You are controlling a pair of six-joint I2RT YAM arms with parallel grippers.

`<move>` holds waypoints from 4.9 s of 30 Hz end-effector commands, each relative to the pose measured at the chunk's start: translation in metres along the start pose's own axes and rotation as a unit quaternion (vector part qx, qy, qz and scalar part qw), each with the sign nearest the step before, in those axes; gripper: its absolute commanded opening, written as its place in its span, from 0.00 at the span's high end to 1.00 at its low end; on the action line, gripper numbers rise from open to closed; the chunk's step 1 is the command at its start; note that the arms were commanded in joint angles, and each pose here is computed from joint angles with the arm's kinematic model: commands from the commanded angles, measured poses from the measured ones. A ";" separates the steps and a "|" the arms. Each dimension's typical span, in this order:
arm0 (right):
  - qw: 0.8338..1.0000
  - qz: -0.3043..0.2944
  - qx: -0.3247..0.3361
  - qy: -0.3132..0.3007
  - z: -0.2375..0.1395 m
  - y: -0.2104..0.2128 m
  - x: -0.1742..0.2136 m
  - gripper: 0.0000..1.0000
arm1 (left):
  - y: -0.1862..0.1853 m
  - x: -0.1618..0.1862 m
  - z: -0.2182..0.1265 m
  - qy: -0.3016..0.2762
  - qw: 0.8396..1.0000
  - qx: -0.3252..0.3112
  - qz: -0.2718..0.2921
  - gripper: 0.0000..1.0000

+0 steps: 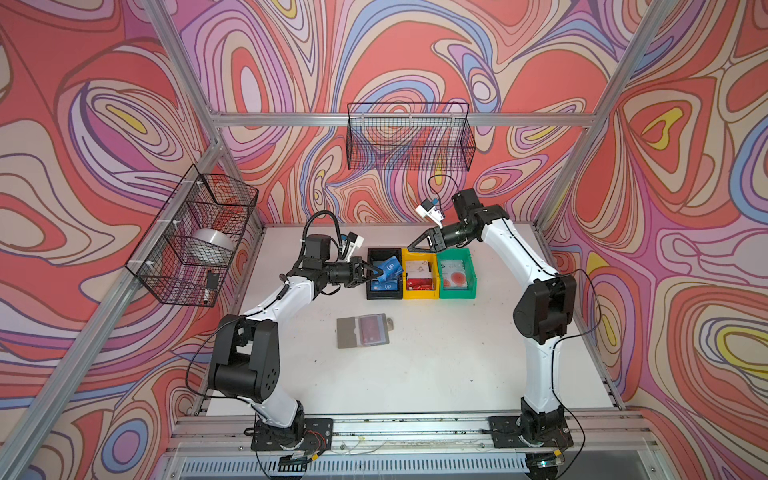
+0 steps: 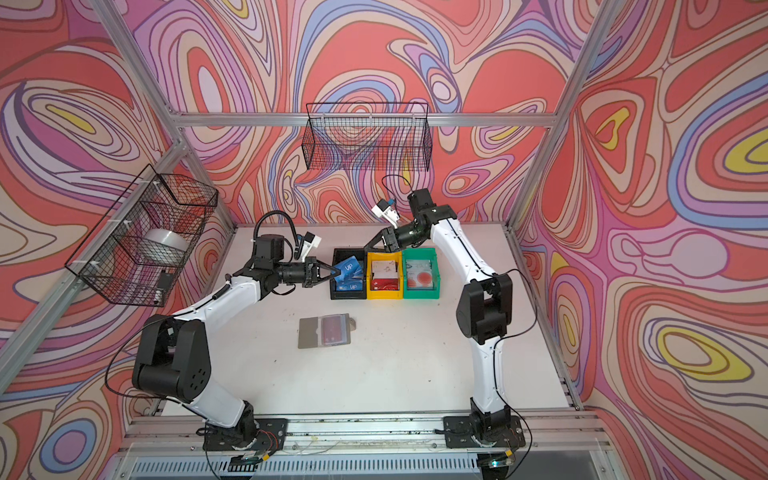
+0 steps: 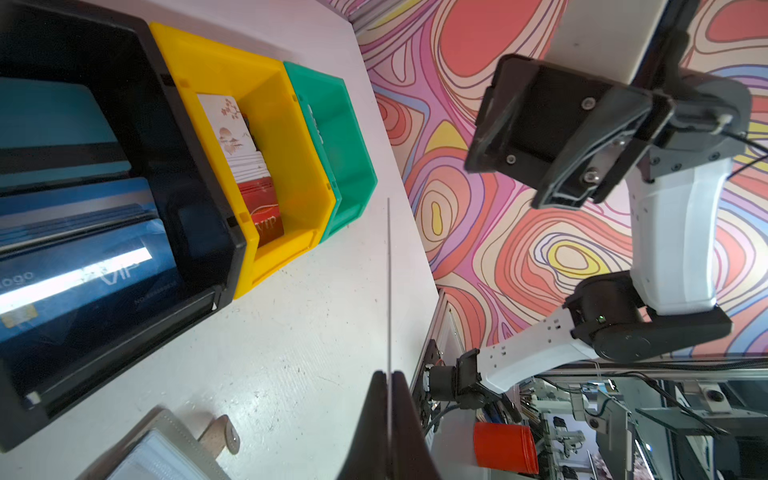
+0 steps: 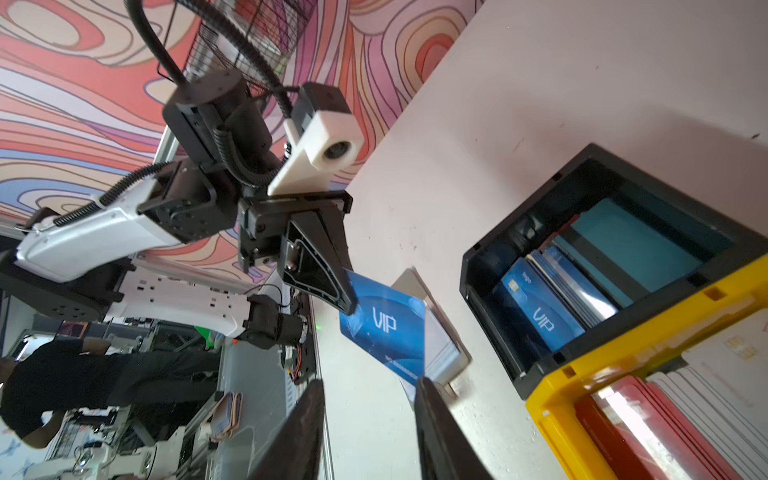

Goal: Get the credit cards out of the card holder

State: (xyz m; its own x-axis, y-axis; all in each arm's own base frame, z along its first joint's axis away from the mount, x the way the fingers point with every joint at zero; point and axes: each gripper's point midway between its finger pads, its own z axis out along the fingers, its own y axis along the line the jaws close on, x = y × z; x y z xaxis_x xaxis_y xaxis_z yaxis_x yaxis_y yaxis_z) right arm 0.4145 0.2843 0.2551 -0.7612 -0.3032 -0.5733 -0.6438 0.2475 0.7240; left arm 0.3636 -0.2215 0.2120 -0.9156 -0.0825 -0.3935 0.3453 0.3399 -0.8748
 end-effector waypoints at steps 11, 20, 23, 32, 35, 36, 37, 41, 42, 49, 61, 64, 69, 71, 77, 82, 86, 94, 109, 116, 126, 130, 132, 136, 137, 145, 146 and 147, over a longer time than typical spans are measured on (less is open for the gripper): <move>0.996 0.025 -0.071 0.037 0.039 0.008 0.030 0.63 | -0.013 0.009 0.004 0.032 0.998 0.045 0.016 1.00; 0.996 0.029 -0.080 0.037 0.056 0.003 0.030 0.66 | -0.016 0.015 0.008 0.043 0.998 0.050 0.020 1.00; 0.996 0.023 -0.080 0.034 0.056 0.006 0.027 0.68 | -0.014 0.015 0.009 0.044 0.998 0.045 0.017 1.00; 0.996 0.019 -0.077 0.035 0.055 0.006 0.028 0.78 | -0.010 0.017 0.009 0.046 0.998 0.037 0.014 1.00; 0.995 0.022 -0.084 0.039 0.057 0.006 0.031 0.88 | -0.008 0.016 0.010 0.047 0.998 0.036 0.012 1.00; 0.995 0.021 -0.086 0.040 0.057 0.007 0.032 0.92 | -0.008 0.016 0.010 0.047 0.998 0.036 0.011 1.00; 0.995 0.021 -0.086 0.041 0.057 0.007 0.033 0.94 | -0.007 0.016 0.010 0.047 0.998 0.035 0.009 1.00; 0.995 0.015 -0.084 0.043 0.055 0.009 0.035 1.00 | 0.000 0.016 0.010 0.047 0.999 0.011 0.006 1.00; 0.996 0.014 -0.083 0.042 0.055 0.009 0.035 1.00 | 0.004 0.015 0.008 0.045 0.999 -0.004 0.005 1.00; 0.998 0.000 -0.066 0.023 0.052 0.010 0.027 1.00 | 0.016 0.003 -0.016 -0.006 0.999 -0.052 -0.008 0.65; 0.998 -0.021 -0.010 -0.055 0.065 -0.023 0.000 1.00 | 0.017 -0.003 -0.036 -0.065 0.996 -0.053 -0.021 0.57; 0.998 -0.028 -0.009 -0.060 0.070 -0.026 0.002 1.00 | 0.018 -0.002 -0.036 -0.064 0.996 -0.051 -0.024 0.57; 0.996 -0.055 -0.002 -0.075 0.082 -0.034 0.006 1.00 | 0.019 -0.001 -0.035 -0.064 0.996 -0.051 -0.025 0.57; 0.994 -0.070 0.006 -0.082 0.086 -0.039 0.006 1.00 | 0.019 -0.002 -0.035 -0.065 0.996 -0.050 -0.026 0.57; 0.993 -0.089 0.028 -0.078 0.092 -0.055 0.008 1.00 | 0.019 0.001 -0.035 -0.063 0.996 -0.049 -0.027 0.56; 0.990 -0.103 0.060 -0.075 0.094 -0.068 0.008 1.00 | 0.022 0.002 -0.034 -0.063 0.996 -0.050 -0.029 0.56; 0.989 -0.109 0.085 -0.057 0.097 -0.079 0.013 1.00 | 0.022 0.001 -0.034 -0.064 0.996 -0.049 -0.028 0.56; 0.986 -0.119 0.112 -0.032 0.110 -0.090 0.019 1.00 | 0.023 0.001 -0.033 -0.063 0.996 -0.048 -0.030 0.56; 0.983 -0.120 0.139 -0.004 0.124 -0.102 0.026 1.00 | 0.025 0.001 -0.032 -0.060 0.997 -0.046 -0.032 0.56; 0.981 -0.129 0.145 -0.008 0.120 -0.096 0.024 1.00 | 0.027 0.000 -0.031 -0.060 0.997 -0.042 -0.036 0.57; 0.982 -0.128 0.137 -0.006 0.124 -0.092 0.024 0.98 | 0.025 -0.001 -0.032 -0.060 0.997 -0.040 -0.034 0.57; 0.982 -0.125 0.141 -0.005 0.124 -0.094 0.023 0.84 | 0.024 -0.002 -0.031 -0.060 0.997 -0.039 -0.033 0.57; 0.982 -0.126 0.144 -0.005 0.123 -0.094 0.022 0.80 | 0.024 -0.002 -0.031 -0.060 0.997 -0.038 -0.032 0.57; 0.981 -0.125 0.146 0.001 0.122 -0.095 0.023 0.74 | 0.023 -0.002 -0.031 -0.060 0.997 -0.037 -0.032 0.57; 0.981 -0.127 0.147 0.001 0.122 -0.094 0.022 0.73 | 0.024 -0.003 -0.031 -0.060 0.997 -0.037 -0.032 0.57; 0.975 -0.143 0.168 -0.005 0.109 -0.082 0.017 0.69 | 0.025 -0.002 -0.030 -0.060 0.997 -0.037 -0.036 0.57; 0.974 -0.146 0.173 -0.008 0.105 -0.078 0.017 0.68 | 0.026 -0.002 -0.031 -0.061 0.997 -0.038 -0.035 0.56; 0.972 -0.149 0.180 -0.014 0.100 -0.074 0.015 0.69 | 0.026 -0.002 -0.031 -0.062 0.997 -0.040 -0.035 0.56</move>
State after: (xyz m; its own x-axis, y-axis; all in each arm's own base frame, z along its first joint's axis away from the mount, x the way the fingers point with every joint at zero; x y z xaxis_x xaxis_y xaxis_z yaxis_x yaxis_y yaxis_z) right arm 0.4477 0.3586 0.1235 -0.5818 -0.3949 -0.7110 -0.7974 0.4491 0.4031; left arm 0.3662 -0.1842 0.1985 -0.9060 -0.2205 -0.3614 0.2504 0.4091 -0.8775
